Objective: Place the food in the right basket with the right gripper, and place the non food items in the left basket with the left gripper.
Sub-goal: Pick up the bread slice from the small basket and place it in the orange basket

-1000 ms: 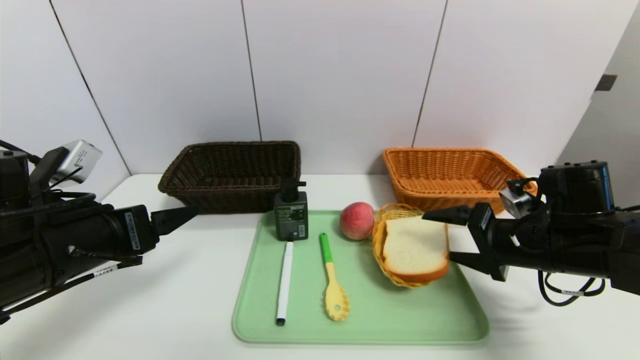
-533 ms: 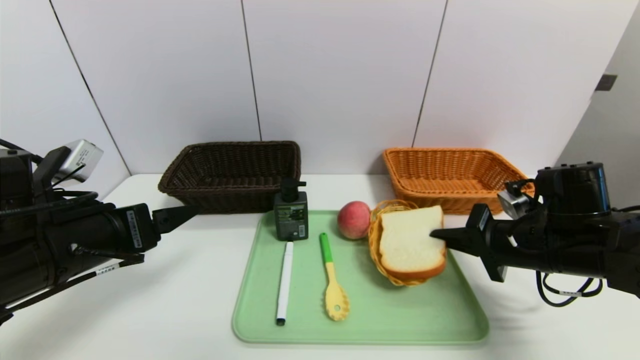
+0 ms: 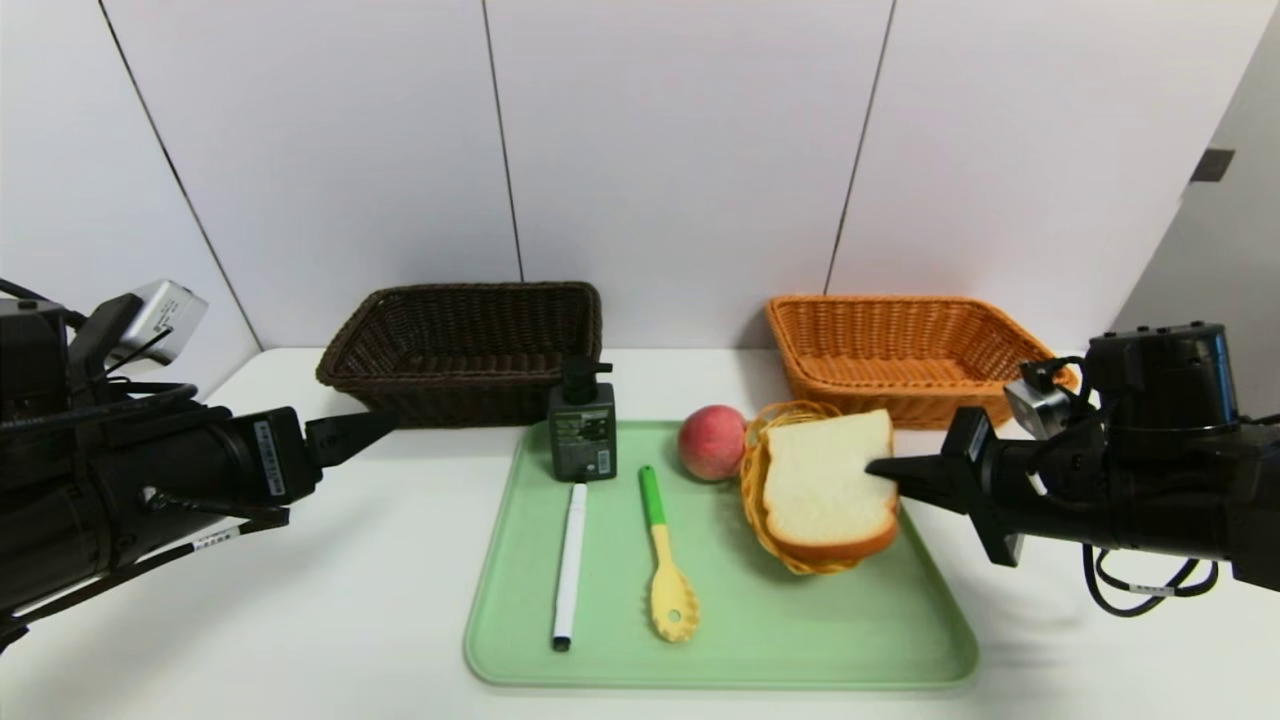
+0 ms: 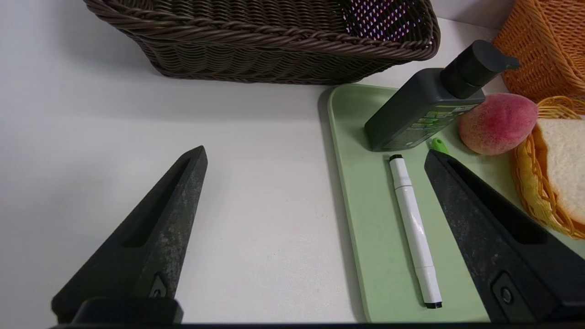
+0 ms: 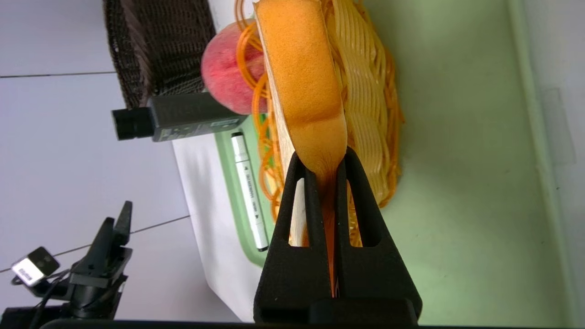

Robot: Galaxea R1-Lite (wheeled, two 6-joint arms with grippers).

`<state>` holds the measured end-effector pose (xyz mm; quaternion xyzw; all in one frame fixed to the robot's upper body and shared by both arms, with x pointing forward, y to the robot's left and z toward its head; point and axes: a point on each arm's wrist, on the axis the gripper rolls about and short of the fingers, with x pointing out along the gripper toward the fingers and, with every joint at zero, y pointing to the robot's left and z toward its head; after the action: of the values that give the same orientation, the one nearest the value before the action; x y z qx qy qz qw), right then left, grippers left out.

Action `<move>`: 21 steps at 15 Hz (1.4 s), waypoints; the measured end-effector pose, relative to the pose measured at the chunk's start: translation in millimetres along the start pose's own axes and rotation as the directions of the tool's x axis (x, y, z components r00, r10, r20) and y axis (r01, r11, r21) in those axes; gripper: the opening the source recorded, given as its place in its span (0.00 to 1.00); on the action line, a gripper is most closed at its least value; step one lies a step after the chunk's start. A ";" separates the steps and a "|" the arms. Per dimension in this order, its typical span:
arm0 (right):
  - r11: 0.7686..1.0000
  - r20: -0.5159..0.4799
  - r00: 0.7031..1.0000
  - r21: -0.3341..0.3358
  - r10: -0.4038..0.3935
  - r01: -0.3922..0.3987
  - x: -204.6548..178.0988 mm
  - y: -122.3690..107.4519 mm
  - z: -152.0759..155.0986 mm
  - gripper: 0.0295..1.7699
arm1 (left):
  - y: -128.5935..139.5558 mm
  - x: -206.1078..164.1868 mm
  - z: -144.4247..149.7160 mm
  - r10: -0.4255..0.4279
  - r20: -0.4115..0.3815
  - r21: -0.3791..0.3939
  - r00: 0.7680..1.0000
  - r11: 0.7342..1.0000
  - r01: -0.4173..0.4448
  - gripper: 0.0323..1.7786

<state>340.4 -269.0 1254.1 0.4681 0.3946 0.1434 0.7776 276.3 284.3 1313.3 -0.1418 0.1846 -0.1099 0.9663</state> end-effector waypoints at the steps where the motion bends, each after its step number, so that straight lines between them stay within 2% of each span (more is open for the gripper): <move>1: 1.000 0.002 1.000 0.003 0.002 -0.002 -4.3 1.7 -0.8 0.04 | 0.0 0.1 0.1 0.000 0.000 0.000 1.000 1.000 0.000 0.95; 7: 1.000 0.022 1.000 0.010 0.017 -0.017 -26.3 7.1 -4.7 0.04 | 0.3 1.8 -0.7 0.003 -0.006 0.000 1.000 1.000 -0.003 0.95; 12: 0.996 0.026 0.998 0.065 0.062 -0.064 -34.6 10.8 -4.7 0.04 | 0.5 2.2 -1.1 0.004 -0.008 0.000 1.000 1.000 -0.004 0.95; 14: 0.992 -0.002 0.995 0.082 0.098 -0.098 -37.5 11.6 -7.1 0.04 | 0.5 1.8 -1.3 0.004 -0.007 -0.001 1.000 1.000 -0.004 0.95; 18: 0.977 0.045 0.979 0.063 0.201 -0.204 -44.8 20.1 -6.1 0.04 | 0.6 1.1 -1.5 0.004 -0.007 -0.001 1.000 1.000 -0.004 0.95; 21: 0.954 0.029 0.957 0.079 0.287 -0.289 -61.6 34.5 -8.4 0.04 | 0.6 0.7 -1.8 0.004 -0.007 -0.002 1.000 1.000 -0.004 0.95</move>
<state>299.3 -282.4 1310.5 0.5533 0.3212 0.2349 0.7318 276.3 284.3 1311.3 -0.1418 0.1884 -0.1085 0.9657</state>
